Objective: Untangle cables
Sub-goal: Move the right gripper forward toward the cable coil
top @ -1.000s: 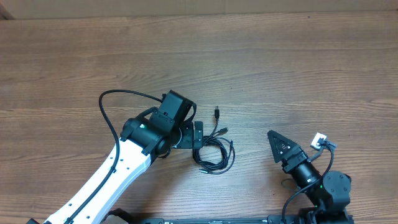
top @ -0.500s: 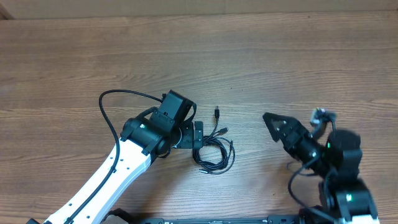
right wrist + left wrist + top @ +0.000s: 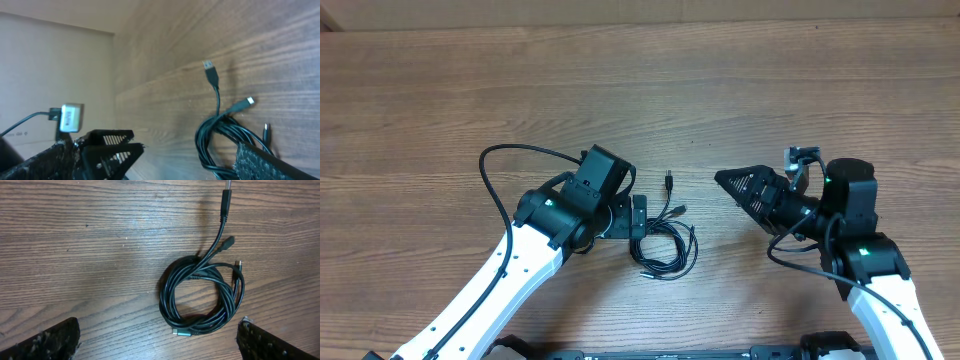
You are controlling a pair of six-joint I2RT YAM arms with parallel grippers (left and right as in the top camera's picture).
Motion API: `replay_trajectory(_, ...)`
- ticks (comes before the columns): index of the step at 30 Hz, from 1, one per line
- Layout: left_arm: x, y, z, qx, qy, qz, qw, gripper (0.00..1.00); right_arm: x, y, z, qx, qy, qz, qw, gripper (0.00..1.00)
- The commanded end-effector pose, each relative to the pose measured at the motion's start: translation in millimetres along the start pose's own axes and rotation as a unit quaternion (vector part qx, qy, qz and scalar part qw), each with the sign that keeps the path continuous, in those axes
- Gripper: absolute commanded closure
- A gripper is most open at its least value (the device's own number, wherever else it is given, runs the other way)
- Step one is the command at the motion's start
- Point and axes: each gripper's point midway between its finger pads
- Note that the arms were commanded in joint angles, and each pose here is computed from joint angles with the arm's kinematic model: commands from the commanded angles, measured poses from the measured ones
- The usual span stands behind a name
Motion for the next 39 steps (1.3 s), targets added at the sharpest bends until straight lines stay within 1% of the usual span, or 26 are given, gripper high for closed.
replay_trajectory(1,1,2,2,0.004,-0.007,-0.001,1.000,0.00,2,3,0,0.017,0.004,-0.005,1.000,0.00)
replay_trajectory(8,1,2,2,0.004,-0.007,-0.001,1.000,0.01,-11,5,10,0.040,0.036,0.017,0.998,0.00)
replay_trajectory(14,1,2,2,0.004,-0.007,-0.001,1.000,0.01,-15,5,15,0.047,0.042,0.025,0.998,0.00)
replay_trajectory(17,1,2,2,0.004,-0.007,-0.001,1.000,0.00,-24,5,8,0.026,0.040,0.049,0.998,0.00)
replay_trajectory(19,1,2,2,0.004,-0.007,-0.001,1.000,0.01,-38,3,2,0.004,0.045,0.088,0.995,0.00)
replay_trajectory(24,1,2,2,0.004,-0.007,-0.001,1.000,0.01,-54,0,0,-0.012,0.054,0.131,0.990,0.00)
replay_trajectory(29,1,2,1,0.004,-0.007,-0.001,1.000,0.00,-55,3,6,-0.004,0.053,0.137,0.989,0.00)
replay_trajectory(34,0,2,1,0.003,-0.007,0.000,1.000,0.01,-72,10,17,0.003,0.107,0.185,0.977,0.00)
replay_trajectory(39,-1,2,0,0.001,-0.006,0.002,1.000,0.00,-85,25,32,0.037,0.126,0.210,0.969,0.00)
Point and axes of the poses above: each gripper's point midway between its finger pads, its own y axis out along the fingers, its own x axis along the line the jaws close on, z = x × y, and after that the axes turned 5 degrees about -y, right-handed
